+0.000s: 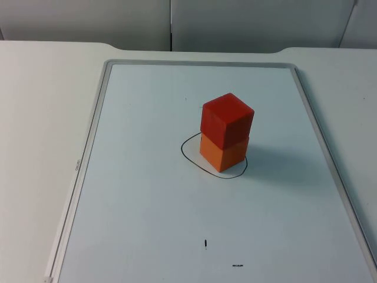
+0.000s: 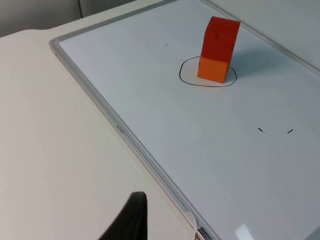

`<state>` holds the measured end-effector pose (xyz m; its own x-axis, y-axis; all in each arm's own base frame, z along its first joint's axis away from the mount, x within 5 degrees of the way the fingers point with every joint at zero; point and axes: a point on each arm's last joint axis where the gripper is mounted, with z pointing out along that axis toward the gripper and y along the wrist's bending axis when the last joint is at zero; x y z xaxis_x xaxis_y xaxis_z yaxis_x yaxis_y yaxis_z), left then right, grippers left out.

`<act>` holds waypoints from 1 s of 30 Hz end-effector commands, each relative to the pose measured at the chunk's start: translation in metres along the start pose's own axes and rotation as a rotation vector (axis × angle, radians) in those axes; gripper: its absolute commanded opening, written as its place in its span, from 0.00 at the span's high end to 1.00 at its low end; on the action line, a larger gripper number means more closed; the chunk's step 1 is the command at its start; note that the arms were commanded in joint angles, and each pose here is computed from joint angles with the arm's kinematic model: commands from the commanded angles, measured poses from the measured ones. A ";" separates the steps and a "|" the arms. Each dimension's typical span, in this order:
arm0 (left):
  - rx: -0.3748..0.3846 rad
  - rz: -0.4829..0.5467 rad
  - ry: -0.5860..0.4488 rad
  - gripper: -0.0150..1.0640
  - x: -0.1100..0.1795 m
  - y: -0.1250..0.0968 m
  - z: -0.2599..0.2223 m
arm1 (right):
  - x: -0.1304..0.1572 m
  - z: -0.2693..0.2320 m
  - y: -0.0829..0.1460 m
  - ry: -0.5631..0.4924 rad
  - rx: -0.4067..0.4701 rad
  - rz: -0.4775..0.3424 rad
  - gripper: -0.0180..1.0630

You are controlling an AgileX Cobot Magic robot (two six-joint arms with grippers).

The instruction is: Pick up one cube with the left hand and another cube with the right hand. First place the cube in the right hand at the target position, then stack the cube in the left hand on top.

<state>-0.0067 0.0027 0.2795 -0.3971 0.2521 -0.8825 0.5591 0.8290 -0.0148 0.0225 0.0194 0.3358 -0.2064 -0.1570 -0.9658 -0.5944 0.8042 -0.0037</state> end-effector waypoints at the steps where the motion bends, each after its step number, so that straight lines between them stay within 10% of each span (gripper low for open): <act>1: 0.007 0.003 -0.012 0.01 0.000 0.000 0.000 | 0.001 0.000 0.000 -0.002 0.001 -0.006 0.02; 16: -0.021 -0.012 -0.013 0.01 0.000 0.000 0.000 | -0.001 0.000 -0.001 -0.027 0.006 -0.018 0.02; 30: -0.415 -0.219 -0.019 0.01 -0.001 -0.003 0.002 | -0.004 0.000 -0.002 -0.056 0.020 -0.032 0.02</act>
<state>-0.0070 -0.0003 0.2792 -0.4667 0.0565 -0.8826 0.1448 0.9894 -0.0132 0.0240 0.0187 0.3391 -0.1654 -0.1515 -0.9745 -0.5850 0.8106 -0.0267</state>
